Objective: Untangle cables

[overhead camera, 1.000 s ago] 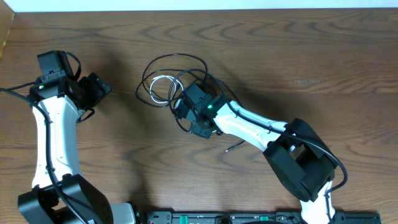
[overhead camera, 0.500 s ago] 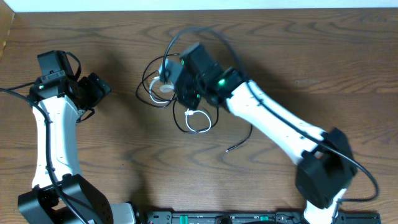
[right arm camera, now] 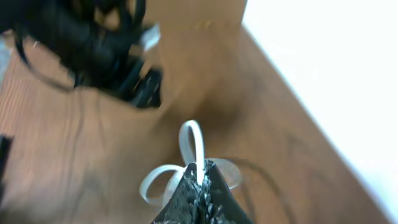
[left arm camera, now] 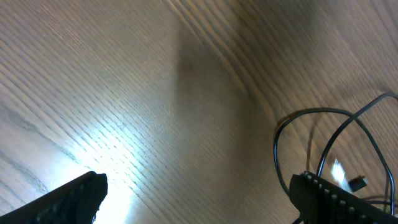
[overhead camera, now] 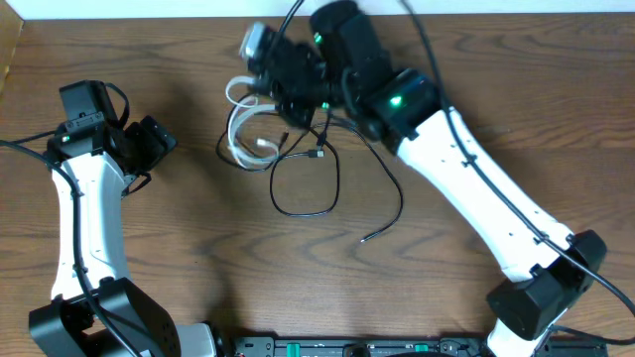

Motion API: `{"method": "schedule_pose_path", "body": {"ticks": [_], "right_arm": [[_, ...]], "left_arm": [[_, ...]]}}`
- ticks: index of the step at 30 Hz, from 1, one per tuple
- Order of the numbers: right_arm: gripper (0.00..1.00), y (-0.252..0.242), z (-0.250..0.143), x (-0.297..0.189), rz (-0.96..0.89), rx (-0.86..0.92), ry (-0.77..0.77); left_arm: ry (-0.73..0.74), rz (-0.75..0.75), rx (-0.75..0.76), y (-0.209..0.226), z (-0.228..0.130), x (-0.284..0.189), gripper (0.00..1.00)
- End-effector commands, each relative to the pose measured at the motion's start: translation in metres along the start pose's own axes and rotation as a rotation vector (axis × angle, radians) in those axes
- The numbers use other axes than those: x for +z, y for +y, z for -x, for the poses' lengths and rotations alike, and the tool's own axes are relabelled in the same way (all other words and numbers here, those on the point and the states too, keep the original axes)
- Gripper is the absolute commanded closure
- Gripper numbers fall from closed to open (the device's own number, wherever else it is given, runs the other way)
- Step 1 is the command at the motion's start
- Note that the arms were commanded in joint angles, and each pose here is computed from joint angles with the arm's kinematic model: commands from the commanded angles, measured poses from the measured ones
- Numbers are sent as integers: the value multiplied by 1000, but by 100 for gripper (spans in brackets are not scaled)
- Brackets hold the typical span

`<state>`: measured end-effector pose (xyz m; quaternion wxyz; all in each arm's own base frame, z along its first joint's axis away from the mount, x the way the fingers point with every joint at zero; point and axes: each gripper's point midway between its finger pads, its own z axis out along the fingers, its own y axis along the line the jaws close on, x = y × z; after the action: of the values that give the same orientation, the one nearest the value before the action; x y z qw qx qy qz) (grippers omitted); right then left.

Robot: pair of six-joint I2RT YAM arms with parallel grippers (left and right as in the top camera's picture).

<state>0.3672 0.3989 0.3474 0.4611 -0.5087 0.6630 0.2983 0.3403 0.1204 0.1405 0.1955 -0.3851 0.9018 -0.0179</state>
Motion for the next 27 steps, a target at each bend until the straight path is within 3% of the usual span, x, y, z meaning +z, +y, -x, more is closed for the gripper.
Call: {"method": "schedule_pose_path", "body": {"ticks": [1, 6, 12, 21, 27], "right_arm": [[99, -14, 41, -29, -40, -40, -102], [99, -40, 66, -54, -115, -51, -176], [99, -88, 62, -76, -267, 42, -194], [99, -168, -6, -124, -547, 283, -42], [99, -189, -73, -132, -584, 406, 116]], "left_arm": [[5, 22, -7, 5, -2, 3, 2], [5, 22, -7, 5, -1, 3, 2], [5, 22, -7, 5, -1, 3, 2], [5, 22, -7, 5, -2, 3, 2], [5, 22, -7, 5, -1, 3, 2]]}}
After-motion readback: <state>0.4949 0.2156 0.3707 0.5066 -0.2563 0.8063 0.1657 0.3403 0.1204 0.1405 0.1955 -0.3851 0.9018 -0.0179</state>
